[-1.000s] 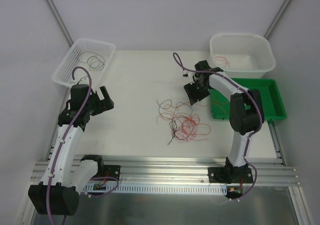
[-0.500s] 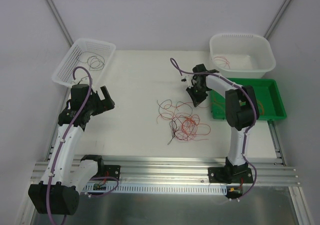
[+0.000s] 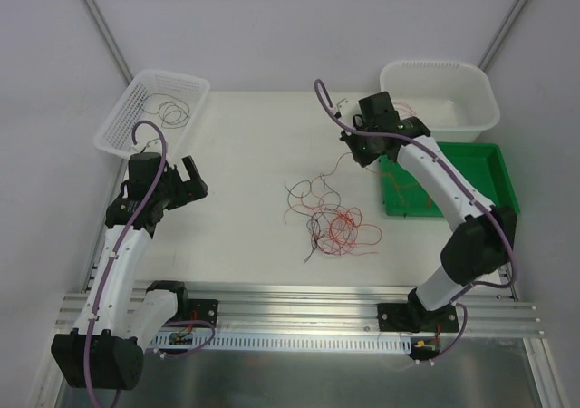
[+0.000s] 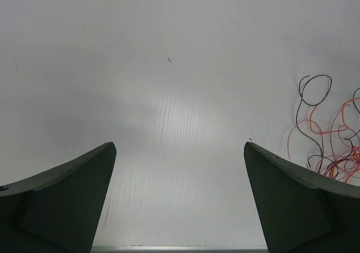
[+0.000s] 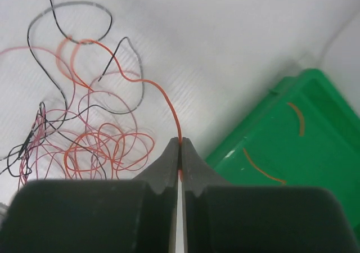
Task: Untangle the cables
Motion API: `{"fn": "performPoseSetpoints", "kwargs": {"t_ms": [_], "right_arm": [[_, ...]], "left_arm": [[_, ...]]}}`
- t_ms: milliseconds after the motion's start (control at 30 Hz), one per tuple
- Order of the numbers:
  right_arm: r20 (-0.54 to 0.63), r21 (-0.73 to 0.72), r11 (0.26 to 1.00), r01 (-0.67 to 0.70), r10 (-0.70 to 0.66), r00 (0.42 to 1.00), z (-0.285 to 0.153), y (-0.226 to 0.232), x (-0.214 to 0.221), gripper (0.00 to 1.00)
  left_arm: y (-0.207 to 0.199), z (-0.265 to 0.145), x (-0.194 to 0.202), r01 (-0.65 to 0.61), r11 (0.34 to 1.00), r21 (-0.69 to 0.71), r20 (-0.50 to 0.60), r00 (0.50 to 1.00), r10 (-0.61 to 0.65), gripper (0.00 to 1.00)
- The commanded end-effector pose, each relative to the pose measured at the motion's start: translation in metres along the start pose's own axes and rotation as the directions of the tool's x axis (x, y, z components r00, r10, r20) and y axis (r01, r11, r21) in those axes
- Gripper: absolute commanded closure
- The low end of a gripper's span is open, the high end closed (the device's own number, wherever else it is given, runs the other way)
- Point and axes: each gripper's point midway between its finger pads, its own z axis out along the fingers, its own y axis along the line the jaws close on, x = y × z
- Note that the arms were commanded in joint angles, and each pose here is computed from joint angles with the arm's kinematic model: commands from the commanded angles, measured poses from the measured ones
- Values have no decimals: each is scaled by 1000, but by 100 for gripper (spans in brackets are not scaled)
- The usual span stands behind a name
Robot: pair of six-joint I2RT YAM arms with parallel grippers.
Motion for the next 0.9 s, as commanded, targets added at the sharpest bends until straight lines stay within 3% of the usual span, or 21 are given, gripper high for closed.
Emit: {"fn": "performPoseSetpoints", "kwargs": {"t_ms": [0,200,333,433,667,867], "right_arm": [[118,165,986,-7,-13,993,-68,-23,-23,99],[302,328,939,-102,-2,953,-129,-46,-42,99],[462,400,895,-197,-11,887,-180,-59,-54,99],[513,461,841,-284,9,858,-198,-80,-50,99],[620,557,658,-507,77,781,-229,-142,-10,99],[749,500,480,-721,179,638,-229,-187,32,99]], "left_arm": [[0,1,-6,-17,1000,13,23,1000,17,1],[0,1,-5,-16,1000,14,21,1000,16,1],[-1,0,-5,-16,1000,16,24,1000,16,1],[-1,0,-5,-15,1000,18,24,1000,15,1],[-2,-1,-5,-17,1000,25,27,1000,16,1],[-1,-1,-6,-17,1000,21,32,999,16,1]]}}
